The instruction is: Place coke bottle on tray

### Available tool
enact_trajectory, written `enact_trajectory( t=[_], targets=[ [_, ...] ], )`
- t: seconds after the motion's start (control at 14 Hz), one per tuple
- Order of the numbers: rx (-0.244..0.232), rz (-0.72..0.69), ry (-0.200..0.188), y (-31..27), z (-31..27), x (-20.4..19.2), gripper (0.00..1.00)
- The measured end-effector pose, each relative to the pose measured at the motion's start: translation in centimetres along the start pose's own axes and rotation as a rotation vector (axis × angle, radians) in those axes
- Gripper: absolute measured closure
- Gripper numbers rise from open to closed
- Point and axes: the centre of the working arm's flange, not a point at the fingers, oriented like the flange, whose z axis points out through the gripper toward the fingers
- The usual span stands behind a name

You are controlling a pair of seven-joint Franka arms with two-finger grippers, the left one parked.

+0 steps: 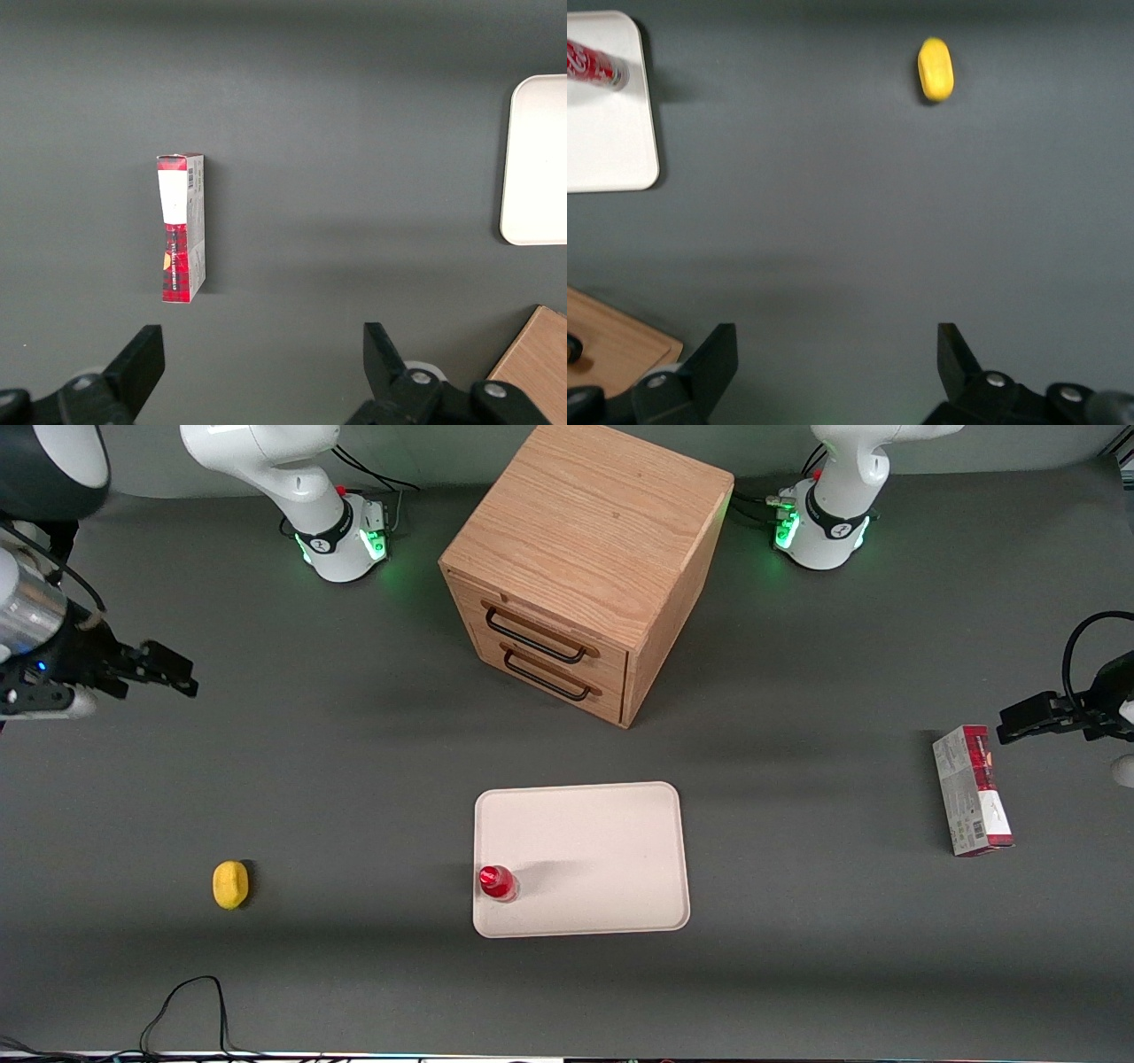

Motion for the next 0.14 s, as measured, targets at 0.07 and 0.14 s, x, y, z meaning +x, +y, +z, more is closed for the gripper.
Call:
enact_trajectory(
  t=[0.07,0.14],
  targets=[
    [0.001,-0.001,-0.004,-0.04,-0.21,-0.25,0.00],
    [0.000,-0.003,-0.004,-0.13,-0.19,-0.22,0.00]
  ],
)
